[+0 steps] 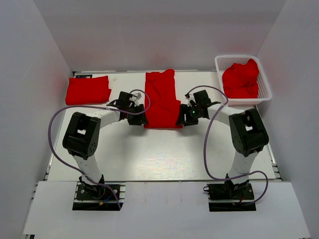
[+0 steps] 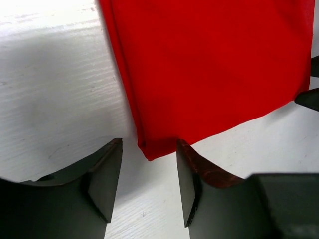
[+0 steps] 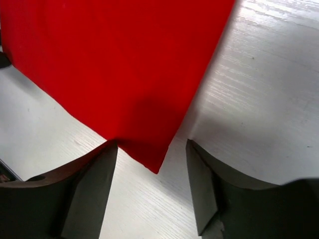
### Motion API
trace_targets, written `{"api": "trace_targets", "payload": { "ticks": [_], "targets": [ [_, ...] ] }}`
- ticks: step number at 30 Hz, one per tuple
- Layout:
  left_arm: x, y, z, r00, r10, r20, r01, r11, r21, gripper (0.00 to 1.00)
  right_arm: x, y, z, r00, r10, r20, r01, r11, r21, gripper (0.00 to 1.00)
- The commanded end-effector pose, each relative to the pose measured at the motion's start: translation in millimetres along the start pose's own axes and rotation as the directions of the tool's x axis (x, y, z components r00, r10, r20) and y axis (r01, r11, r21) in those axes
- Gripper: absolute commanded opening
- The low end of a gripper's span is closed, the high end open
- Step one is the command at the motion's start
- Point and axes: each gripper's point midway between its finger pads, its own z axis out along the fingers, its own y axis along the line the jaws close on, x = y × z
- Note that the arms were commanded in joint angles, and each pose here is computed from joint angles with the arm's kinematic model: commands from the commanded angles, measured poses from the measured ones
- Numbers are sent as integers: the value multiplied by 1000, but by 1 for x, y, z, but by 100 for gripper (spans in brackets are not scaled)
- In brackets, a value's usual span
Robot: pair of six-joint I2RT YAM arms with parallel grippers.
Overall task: Fold and stack the t-shirts
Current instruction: Grab one side of the 2/3 rectangular tshirt with both arms
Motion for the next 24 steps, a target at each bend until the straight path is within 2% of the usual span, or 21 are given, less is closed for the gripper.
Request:
{"api": "trace_targets", "payload": {
  "ticks": [1,3,7,8,11,12,13,14,15,19,20,21,22,24],
  "targets": [
    [6,-12,2,1000,22,-13,-21,999,50,57,-9,5,7,1000,-15,19,16,999,-32,62],
    [8,-14,6,999,29,-17,-28,998,54,54,-6,7,9,1000,-16,6,16,999,-42,60],
    [21,-11,9,998,21,-56,-19,999,36,41,-2,10,8,1000,-28,-6,27,998,-58,60],
    [34,-9,11,996,18,-83,-16,999,31,39,0,12,8,999,-33,-14,32,997,-67,60],
    [41,-6,10,996,9,-85,-6,1000,29,28,4,15,8,999,-39,-16,37,997,-74,41],
    [37,-8,9,998,16,-66,-14,999,37,23,4,14,8,999,-37,-12,36,997,-74,25],
    [38,-11,10,997,24,-70,-21,999,41,12,4,14,9,999,-40,-12,39,997,-73,18],
    [36,-14,10,998,28,-63,-25,998,54,6,0,15,9,999,-43,0,43,996,-75,12],
    [36,-14,10,998,28,-63,-25,998,54,0,-1,15,8,999,-41,6,42,996,-75,1],
    [25,-29,-7,999,50,-15,-48,994,95,0,-7,22,-7,997,-68,28,70,995,-67,0],
    [23,-32,-13,998,56,1,-56,993,101,0,-13,25,-16,995,-84,55,86,995,-50,0],
    [30,-34,-20,999,51,-17,-49,993,104,0,-12,26,-28,996,-81,48,82,996,-27,0],
    [20,-44,-38,997,67,28,-70,990,120,0,-8,28,-32,996,-86,36,87,996,-21,0],
    [29,-51,-53,997,68,26,-71,989,127,0,-1,35,-58,996,-81,29,82,997,-5,0]
  ]
}}
